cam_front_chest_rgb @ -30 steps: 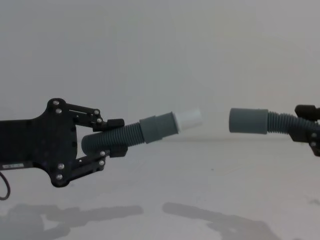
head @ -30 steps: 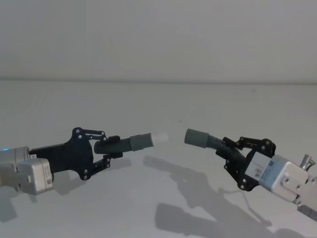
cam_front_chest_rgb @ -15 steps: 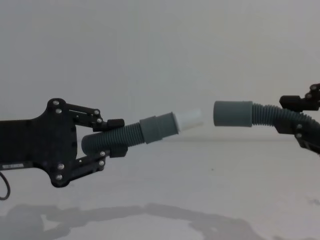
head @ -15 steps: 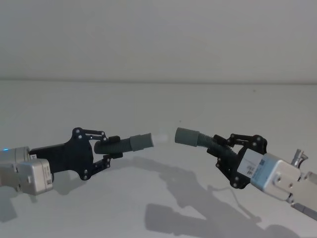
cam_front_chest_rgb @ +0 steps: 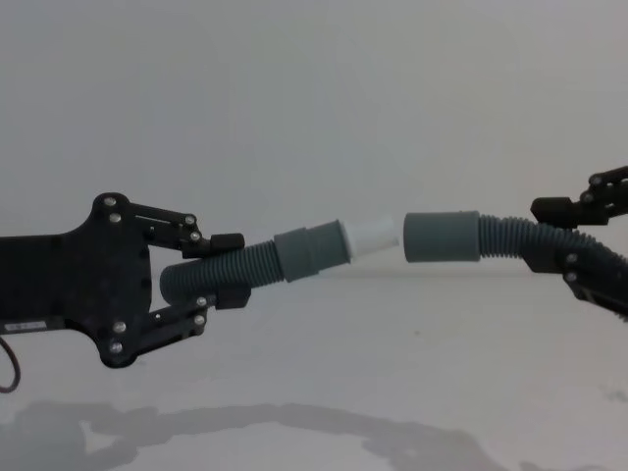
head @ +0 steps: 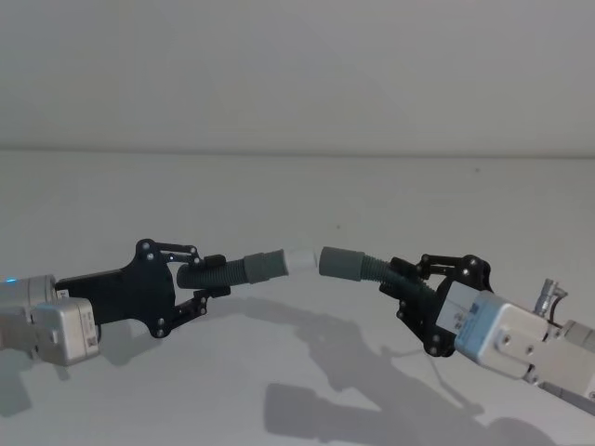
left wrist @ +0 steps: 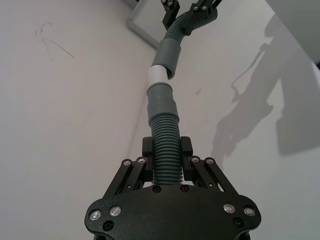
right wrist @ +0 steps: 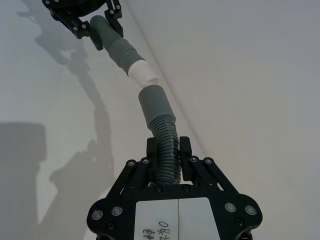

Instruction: Use both hands to pick up one end of the pipe from the table, align the ends, and insert them.

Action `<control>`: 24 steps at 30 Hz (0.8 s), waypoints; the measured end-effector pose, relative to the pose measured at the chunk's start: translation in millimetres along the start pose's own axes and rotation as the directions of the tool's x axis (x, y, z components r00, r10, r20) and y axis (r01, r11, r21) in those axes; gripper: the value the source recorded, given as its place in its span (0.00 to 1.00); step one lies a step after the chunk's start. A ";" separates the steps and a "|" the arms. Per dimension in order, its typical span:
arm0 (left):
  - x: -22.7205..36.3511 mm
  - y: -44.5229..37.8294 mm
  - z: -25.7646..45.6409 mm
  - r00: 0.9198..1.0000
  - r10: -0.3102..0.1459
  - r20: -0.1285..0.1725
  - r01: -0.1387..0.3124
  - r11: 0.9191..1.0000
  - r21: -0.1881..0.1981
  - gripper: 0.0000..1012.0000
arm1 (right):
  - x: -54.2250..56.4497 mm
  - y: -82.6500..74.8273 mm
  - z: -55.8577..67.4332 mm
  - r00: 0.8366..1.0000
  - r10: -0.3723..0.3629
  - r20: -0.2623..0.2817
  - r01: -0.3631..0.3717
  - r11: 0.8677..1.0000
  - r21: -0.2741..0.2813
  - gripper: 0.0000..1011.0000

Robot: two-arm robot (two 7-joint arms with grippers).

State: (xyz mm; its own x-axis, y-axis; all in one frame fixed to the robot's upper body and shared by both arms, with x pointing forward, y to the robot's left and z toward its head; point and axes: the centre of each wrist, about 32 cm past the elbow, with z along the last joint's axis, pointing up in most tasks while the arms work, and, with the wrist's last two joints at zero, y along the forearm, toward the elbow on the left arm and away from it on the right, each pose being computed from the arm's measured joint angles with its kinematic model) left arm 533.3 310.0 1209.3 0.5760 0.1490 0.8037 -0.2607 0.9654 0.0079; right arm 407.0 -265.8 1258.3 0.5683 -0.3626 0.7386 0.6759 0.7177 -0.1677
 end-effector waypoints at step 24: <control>0.0 0.0 0.0 1.000 0.000 0.000 0.000 1.000 0.000 0.30 | 4.2 2.2 10.9 1.000 0.011 0.026 -0.011 1.000 0.015 0.25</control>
State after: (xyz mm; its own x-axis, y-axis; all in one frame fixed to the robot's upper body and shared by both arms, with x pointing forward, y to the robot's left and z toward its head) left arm 533.3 310.0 1209.3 0.5760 0.1490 0.8038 -0.2606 0.9654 0.0078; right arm 405.7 -259.3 1268.1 0.5633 -0.3391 0.7535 0.6624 0.7305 -0.1664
